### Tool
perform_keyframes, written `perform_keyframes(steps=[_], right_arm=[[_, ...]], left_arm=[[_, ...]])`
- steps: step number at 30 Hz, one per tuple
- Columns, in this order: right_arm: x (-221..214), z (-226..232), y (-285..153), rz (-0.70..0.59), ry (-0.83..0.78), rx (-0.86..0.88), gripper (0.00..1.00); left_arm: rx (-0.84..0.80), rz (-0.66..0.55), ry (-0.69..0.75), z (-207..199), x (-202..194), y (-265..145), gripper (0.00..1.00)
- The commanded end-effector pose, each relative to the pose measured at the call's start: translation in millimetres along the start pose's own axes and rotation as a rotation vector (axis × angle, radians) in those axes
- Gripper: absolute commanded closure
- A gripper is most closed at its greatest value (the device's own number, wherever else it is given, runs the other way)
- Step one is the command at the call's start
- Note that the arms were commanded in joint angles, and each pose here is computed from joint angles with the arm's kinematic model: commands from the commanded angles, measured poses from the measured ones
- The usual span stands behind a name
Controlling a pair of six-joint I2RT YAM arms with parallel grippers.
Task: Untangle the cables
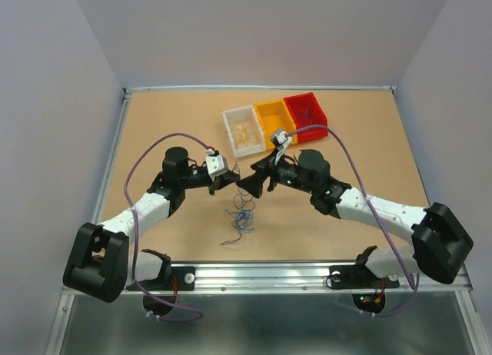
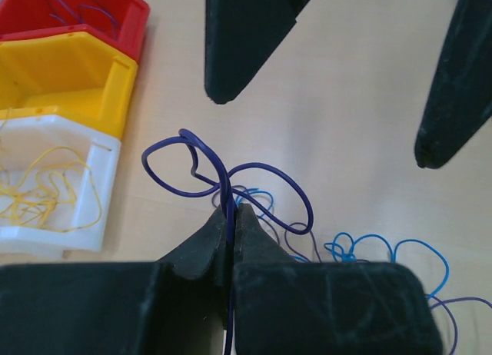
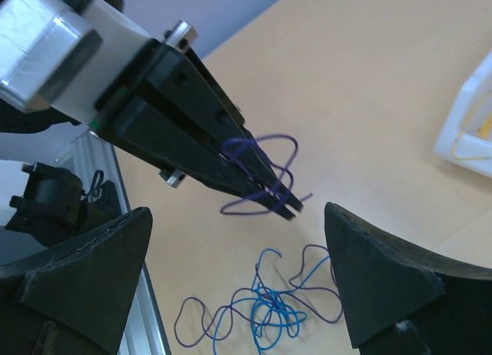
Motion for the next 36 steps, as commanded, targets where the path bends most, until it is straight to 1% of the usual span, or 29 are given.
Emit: perform_keyframes(steps=[1, 5, 6, 11, 12, 13, 14, 16, 18, 19, 20, 21, 22, 23, 24, 25, 27, 28, 29, 30, 31, 32, 33, 35, 36], right_arm=[[16.5, 16.5, 1.3, -0.113, -0.071, 0.062, 0.02], [13.7, 18.4, 6.9, -0.113, -0.084, 0.054, 0.03], [14.6, 19.1, 9.0, -0.113, -0.082, 0.047, 0.06], [6.1, 13.0, 18.5, -0.087, -0.072, 0.01, 0.13], [2.6, 10.8, 20.8, -0.077, -0.068, 0.003, 0.16], [1.8, 9.6, 22.4, -0.076, -0.065, -0.004, 0.2], [0.4, 8.7, 23.8, -0.07, -0.063, -0.006, 0.22], [-3.8, 7.8, 28.6, -0.057, -0.05, -0.006, 0.31], [-3.3, 7.4, 32.2, -0.055, -0.042, -0.005, 0.44], [-6.9, 6.8, 34.2, -0.044, -0.033, -0.005, 0.61], [-5.9, 6.2, 34.7, -0.047, -0.029, -0.009, 0.7], [-5.0, 6.0, 34.0, -0.053, -0.023, -0.019, 0.79], [-1.1, 3.1, 30.2, -0.078, -0.02, -0.064, 0.96], [1.1, 0.5, 27.1, -0.095, -0.02, -0.097, 0.99], [3.9, -3.3, 23.5, -0.117, -0.016, -0.145, 1.0], [3.3, -16.2, 17.0, -0.147, -0.011, -0.265, 1.0], [10.5, -26.9, 4.5, -0.197, -0.008, -0.394, 1.0], [12.5, -39.3, -1.9, -0.21, -0.009, -0.476, 0.99], [15.3, -52.8, -9.0, -0.217, -0.003, -0.569, 1.0], [17.5, -63.3, -12.8, -0.214, 0.006, -0.614, 0.99], [30.6, -86.5, -21.7, -0.247, 0.042, -0.682, 0.99], [28.6, -103.4, -26.7, -0.217, 0.072, -0.732, 1.0], [37.8, -133.4, -42.1, -0.243, 0.122, -0.818, 0.99], [53.3, -161.5, -52.4, -0.239, 0.145, -0.892, 0.99], [52.4, -178.5, -54.5, -0.213, 0.131, -0.939, 0.99]], left_arm=[[-0.1, -0.02, 0.055, -11.6, 9.3, 1.7, 0.91], [-0.165, -0.022, 0.059, -20.0, 9.0, 3.9, 0.9], [-0.17, -0.019, 0.059, -21.3, 8.4, 4.5, 0.9], [-0.198, -0.025, 0.074, -25.9, 10.3, 4.5, 0.9], [-0.201, -0.024, 0.074, -27.3, 9.9, 4.1, 0.9], [-0.202, -0.025, 0.075, -28.2, 9.8, 3.6, 0.9], [-0.204, -0.031, 0.088, -28.9, 12.1, 3.1, 0.89], [-0.204, -0.031, 0.091, -30.5, 11.9, 2.2, 0.89], [-0.206, -0.034, 0.098, -31.6, 13.0, 2.1, 0.86], [-0.202, -0.032, 0.099, -31.2, 12.5, 2.5, 0.84], [-0.199, -0.031, 0.099, -31.1, 12.6, 2.4, 0.79], [-0.191, -0.025, 0.1, -29.9, 11.4, 2.2, 0.63], [-0.185, -0.023, 0.104, -29.3, 11.4, 2.1, 0.56], [-0.181, -0.023, 0.109, -28.9, 12.5, 2.0, 0.51], [-0.159, -0.015, 0.109, -26.6, 12.5, 1.4, 0.4], [-0.141, -0.01, 0.106, -24.9, 13.9, 1.4, 0.36], [-0.072, -0.004, 0.118, -17.6, 21.0, -1.6, 0.33], [-0.01, -0.009, 0.093, -9.7, 27.4, -6.2, 0.31], [0.062, -0.051, 0.115, -1.0, 40.0, -11.6, 0.25], [0.082, -0.074, 0.108, 2.3, 43.1, -16.3, 0.21], [0.122, -0.087, 0.081, 8.0, 39.9, -27.3, 0.19], [0.139, -0.11, 0.093, 10.8, 43.2, -30.2, 0.15], [0.162, -0.111, 0.086, 12.8, 41.8, -33.3, 0.13], [0.186, -0.118, 0.08, 15.7, 42.6, -36.2, 0.12], [0.187, -0.118, 0.084, 15.9, 42.8, -36.3, 0.12]])
Point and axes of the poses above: each gripper's point midway between its finger pads, its own y axis out along the fingers, its own z axis along the line the jaws close on, x = y × z, the point moved 7 cm from there along -y, back along the fingers, and after that the axes turned 5 degrees about -y, right-handed, at the moved point
